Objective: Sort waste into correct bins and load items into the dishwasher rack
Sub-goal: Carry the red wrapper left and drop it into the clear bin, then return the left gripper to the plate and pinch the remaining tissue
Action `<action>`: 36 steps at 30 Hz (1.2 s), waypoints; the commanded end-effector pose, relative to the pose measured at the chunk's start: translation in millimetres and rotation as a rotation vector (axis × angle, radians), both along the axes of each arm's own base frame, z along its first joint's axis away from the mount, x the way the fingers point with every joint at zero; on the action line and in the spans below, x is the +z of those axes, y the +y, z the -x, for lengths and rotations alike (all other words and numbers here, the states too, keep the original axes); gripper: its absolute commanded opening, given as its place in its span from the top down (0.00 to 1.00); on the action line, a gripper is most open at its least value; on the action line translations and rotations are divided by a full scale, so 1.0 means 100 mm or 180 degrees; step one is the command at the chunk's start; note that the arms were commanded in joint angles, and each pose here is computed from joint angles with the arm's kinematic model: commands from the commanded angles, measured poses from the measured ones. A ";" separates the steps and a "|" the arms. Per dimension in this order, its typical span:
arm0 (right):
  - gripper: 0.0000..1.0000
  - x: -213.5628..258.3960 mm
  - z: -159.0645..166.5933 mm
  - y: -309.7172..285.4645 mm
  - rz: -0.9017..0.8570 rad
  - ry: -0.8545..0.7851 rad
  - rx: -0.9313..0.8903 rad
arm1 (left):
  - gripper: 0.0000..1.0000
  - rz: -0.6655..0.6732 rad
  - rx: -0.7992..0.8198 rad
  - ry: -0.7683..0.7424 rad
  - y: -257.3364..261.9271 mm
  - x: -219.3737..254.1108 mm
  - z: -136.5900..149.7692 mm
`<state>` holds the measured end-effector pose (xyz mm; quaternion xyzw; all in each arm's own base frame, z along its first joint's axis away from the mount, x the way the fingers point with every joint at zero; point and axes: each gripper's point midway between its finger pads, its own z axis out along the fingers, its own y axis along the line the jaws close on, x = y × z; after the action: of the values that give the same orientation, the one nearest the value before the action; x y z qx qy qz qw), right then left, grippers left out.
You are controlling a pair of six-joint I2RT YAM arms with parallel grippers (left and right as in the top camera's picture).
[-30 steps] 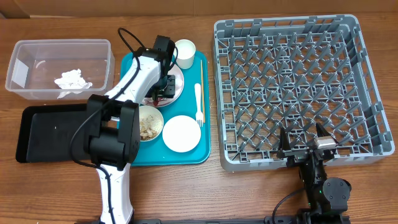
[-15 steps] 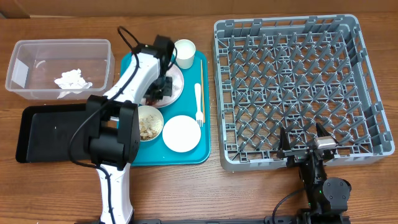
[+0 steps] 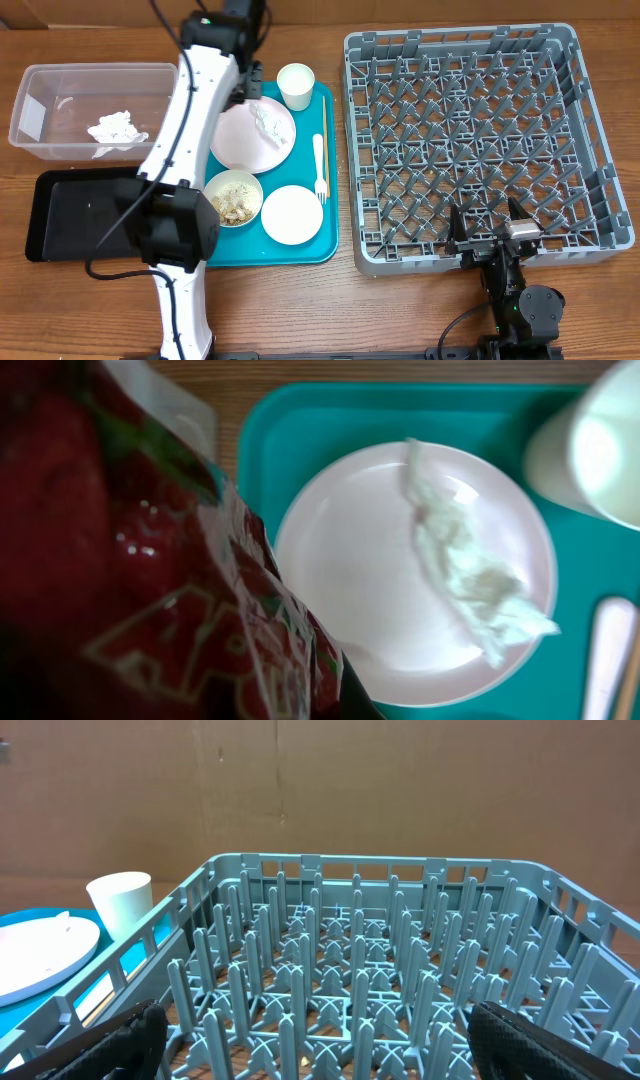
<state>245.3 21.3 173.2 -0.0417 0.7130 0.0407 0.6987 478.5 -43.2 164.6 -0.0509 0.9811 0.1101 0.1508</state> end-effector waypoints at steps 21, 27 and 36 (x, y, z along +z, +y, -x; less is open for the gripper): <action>0.00 -0.02 0.00 -0.01 0.0011 -0.0012 -0.0008 | 0.93 0.0685 0.1301 -0.0018 1.69 -0.54 0.09; 0.00 -0.02 0.00 -0.01 0.0011 -0.0012 -0.0008 | 0.81 0.0683 0.1287 -0.0136 1.71 -0.68 0.00; 0.00 -0.02 0.00 -0.01 0.0011 -0.0012 -0.0008 | 0.24 0.0673 0.1260 -0.0136 1.71 -0.81 0.00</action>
<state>245.2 21.5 173.4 -0.0420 0.7127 0.0409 0.6990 475.9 128.1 79.9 -0.2612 0.9556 0.0379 0.1311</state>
